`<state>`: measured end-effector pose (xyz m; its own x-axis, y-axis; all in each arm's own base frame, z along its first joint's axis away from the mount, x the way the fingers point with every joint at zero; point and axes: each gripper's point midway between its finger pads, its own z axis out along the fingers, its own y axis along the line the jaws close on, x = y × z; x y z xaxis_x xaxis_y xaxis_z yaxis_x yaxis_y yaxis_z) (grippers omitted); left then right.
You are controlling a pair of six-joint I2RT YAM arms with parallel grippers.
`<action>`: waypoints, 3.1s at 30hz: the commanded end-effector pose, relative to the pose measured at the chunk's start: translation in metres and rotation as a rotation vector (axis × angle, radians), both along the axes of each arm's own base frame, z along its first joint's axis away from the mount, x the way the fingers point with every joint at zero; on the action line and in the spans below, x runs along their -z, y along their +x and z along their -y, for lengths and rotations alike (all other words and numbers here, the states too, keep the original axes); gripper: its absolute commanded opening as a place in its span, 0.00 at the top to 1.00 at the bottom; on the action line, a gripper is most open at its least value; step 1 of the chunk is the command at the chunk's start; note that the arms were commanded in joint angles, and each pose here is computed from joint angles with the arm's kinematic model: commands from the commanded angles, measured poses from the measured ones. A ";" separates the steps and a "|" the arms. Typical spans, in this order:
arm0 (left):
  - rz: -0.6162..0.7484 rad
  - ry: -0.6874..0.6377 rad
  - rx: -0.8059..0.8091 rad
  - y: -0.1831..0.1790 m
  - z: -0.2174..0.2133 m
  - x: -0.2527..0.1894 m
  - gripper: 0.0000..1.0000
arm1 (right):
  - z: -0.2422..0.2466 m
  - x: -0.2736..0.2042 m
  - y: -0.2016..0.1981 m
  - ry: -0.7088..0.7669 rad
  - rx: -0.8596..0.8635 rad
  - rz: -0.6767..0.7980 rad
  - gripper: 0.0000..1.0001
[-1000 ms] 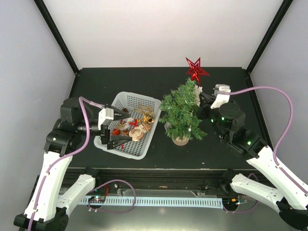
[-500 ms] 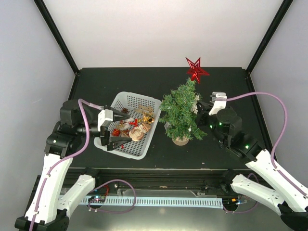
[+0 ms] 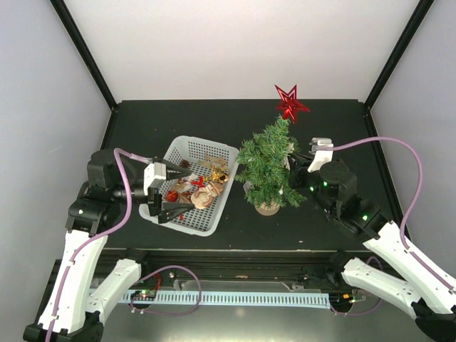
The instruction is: Decorate the small christmas tree
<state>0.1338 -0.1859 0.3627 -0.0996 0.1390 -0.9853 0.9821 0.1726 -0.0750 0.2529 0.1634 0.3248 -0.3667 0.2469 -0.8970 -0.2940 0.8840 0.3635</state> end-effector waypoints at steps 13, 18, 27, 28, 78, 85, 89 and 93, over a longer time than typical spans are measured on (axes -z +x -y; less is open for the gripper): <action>0.037 0.000 -0.037 0.005 -0.003 -0.003 0.01 | 0.032 -0.048 -0.022 0.038 0.045 0.094 0.56; 0.037 0.028 -0.097 0.019 -0.006 0.000 0.01 | 0.046 -0.061 -0.029 0.045 0.073 0.127 0.51; -0.142 0.324 -0.409 0.133 -0.031 0.036 0.01 | 0.075 -0.038 -0.024 -0.047 0.234 0.054 0.50; -0.178 0.376 -0.429 0.147 -0.034 0.048 0.01 | 0.077 -0.031 -0.024 -0.068 0.248 0.032 0.50; 0.356 1.119 0.074 0.280 0.026 0.267 0.41 | 0.067 0.055 -0.006 -0.088 0.221 -0.125 0.50; 0.345 1.119 0.091 0.276 0.031 0.276 0.45 | 0.065 0.062 -0.003 -0.082 0.211 -0.143 0.50; 0.343 1.136 0.100 0.276 0.033 0.283 0.47 | 0.066 0.062 -0.002 -0.078 0.210 -0.145 0.50; 0.339 1.147 0.104 0.277 0.034 0.289 0.48 | 0.066 0.061 -0.001 -0.078 0.207 -0.144 0.50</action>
<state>0.4032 -0.2136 0.0757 0.1749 0.9457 -0.2740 0.9456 -0.0838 0.3144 0.2496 0.0959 0.2608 -0.4514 0.2481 -0.8572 -0.0453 0.9530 0.2997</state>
